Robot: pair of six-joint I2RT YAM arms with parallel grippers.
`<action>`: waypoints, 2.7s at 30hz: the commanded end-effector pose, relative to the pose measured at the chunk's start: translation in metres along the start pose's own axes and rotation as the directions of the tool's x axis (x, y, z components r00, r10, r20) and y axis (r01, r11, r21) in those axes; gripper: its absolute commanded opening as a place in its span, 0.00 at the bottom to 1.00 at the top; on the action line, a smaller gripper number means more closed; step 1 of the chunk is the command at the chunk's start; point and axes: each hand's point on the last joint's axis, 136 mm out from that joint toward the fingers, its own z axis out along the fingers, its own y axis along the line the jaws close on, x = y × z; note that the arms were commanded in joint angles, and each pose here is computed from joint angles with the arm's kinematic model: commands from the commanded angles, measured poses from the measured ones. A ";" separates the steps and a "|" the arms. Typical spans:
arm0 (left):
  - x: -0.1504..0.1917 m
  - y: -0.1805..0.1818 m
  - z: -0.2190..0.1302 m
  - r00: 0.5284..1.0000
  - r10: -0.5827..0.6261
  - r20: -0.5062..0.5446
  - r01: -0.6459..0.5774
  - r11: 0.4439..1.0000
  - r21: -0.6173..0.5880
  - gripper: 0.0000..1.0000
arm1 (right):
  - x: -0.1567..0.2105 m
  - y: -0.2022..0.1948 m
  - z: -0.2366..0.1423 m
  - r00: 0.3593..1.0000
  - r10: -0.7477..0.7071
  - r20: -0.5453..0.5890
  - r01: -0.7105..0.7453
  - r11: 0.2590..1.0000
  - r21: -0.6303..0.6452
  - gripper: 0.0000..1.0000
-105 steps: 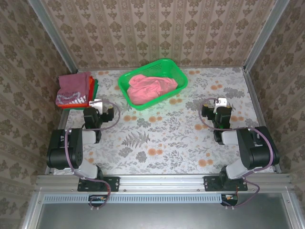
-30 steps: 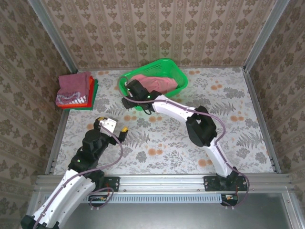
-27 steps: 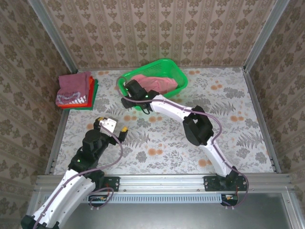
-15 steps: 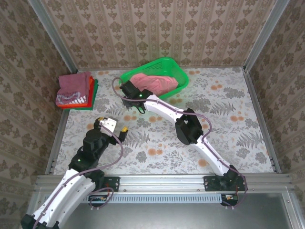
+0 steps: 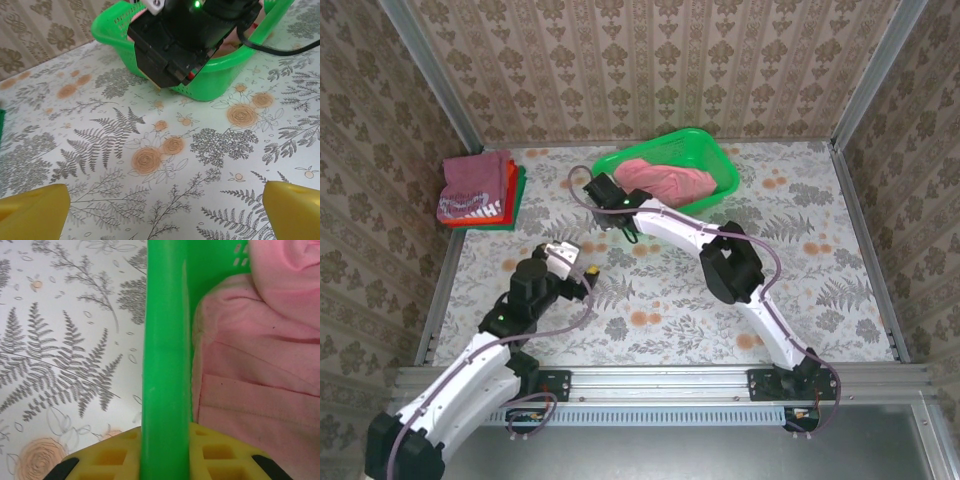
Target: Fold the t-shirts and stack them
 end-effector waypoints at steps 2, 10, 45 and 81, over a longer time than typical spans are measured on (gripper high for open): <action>-0.024 -0.014 0.008 0.997 0.001 0.076 -0.006 0.997 0.075 1.00 | -0.017 -0.032 -0.026 0.993 0.098 0.060 -0.101 0.994 0.034 0.07; -0.030 -0.034 0.021 0.997 0.025 0.070 -0.034 0.990 0.136 1.00 | 0.001 -0.102 -0.028 1.000 0.010 0.018 -0.014 0.975 0.224 0.05; -0.045 -0.076 0.048 0.987 0.158 0.037 -0.162 0.962 0.221 1.00 | 0.012 -0.363 -0.006 0.996 0.047 -0.076 0.003 0.832 0.555 0.05; -0.080 -0.113 0.102 0.987 0.115 0.115 -0.149 0.923 0.354 1.00 | -0.045 -0.366 -0.079 0.957 0.227 0.181 -0.273 0.915 0.297 0.89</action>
